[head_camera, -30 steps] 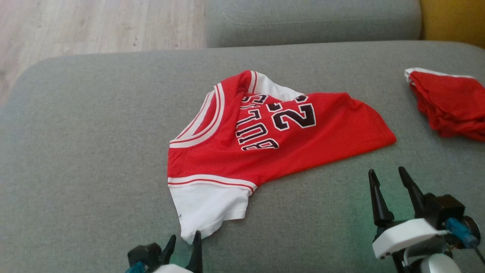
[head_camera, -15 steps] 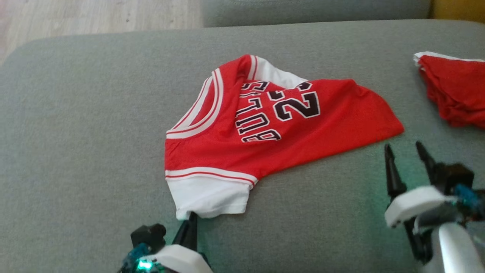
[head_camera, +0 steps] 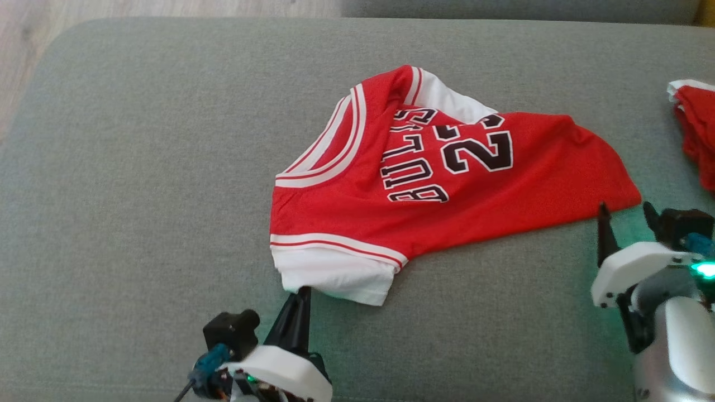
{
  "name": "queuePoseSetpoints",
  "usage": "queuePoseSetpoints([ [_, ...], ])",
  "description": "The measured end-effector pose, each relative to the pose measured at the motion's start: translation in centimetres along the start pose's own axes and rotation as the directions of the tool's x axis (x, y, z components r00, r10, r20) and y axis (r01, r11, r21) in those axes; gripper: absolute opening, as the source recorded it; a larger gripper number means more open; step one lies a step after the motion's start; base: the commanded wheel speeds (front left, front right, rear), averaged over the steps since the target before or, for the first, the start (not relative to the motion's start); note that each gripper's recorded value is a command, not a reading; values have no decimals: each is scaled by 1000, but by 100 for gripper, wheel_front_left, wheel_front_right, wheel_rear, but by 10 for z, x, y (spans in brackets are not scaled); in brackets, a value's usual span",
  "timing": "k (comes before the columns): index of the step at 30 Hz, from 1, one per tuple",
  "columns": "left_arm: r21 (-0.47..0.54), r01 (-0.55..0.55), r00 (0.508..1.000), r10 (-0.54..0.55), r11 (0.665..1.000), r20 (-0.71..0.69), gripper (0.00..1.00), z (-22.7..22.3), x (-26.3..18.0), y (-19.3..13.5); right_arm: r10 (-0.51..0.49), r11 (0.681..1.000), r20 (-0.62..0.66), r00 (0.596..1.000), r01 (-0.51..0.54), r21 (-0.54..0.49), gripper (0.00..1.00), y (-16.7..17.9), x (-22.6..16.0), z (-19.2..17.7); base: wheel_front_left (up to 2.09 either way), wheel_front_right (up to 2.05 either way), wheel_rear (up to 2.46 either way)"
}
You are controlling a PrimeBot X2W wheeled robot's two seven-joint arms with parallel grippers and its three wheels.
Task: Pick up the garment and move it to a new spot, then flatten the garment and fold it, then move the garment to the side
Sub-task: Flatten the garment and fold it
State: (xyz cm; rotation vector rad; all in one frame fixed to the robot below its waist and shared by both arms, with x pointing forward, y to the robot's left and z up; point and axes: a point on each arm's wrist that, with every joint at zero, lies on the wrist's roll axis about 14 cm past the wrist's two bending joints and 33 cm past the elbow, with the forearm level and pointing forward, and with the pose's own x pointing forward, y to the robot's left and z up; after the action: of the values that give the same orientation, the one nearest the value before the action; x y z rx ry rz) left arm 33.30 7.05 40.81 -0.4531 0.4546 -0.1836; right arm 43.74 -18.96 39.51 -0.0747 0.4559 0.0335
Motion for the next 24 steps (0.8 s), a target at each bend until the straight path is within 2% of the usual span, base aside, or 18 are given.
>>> queuePoseSetpoints([
  [10, 34, 9, 997, -11, 999, 82, 0, 31, -7, -2, -31, 999, -92, 995, 31, 8, 100, -17, 18, -13, 0, 0, 0],
  [21, 42, -34, 996, 31, 999, 80, 0, 32, -16, 9, -13, 999, -209, 978, 20, 31, 100, -14, 32, -25, 0, 0, 0],
  [22, 45, -36, 996, 32, 998, 82, 0, 33, -17, 10, -6, 999, -215, 977, 16, 46, 88, -12, 32, -24, 0, 0, 0],
  [23, 45, -36, 996, 32, 998, 82, 0, 33, -17, 10, -6, 999, -215, 977, 16, 46, 71, -12, 32, -24, 0, 0, 0],
  [24, 47, -33, 996, 29, 998, 89, 0, 35, -17, 9, 10, 997, -223, 975, 7, 75, 35, -8, 32, -23, 0, 0, 0],
])
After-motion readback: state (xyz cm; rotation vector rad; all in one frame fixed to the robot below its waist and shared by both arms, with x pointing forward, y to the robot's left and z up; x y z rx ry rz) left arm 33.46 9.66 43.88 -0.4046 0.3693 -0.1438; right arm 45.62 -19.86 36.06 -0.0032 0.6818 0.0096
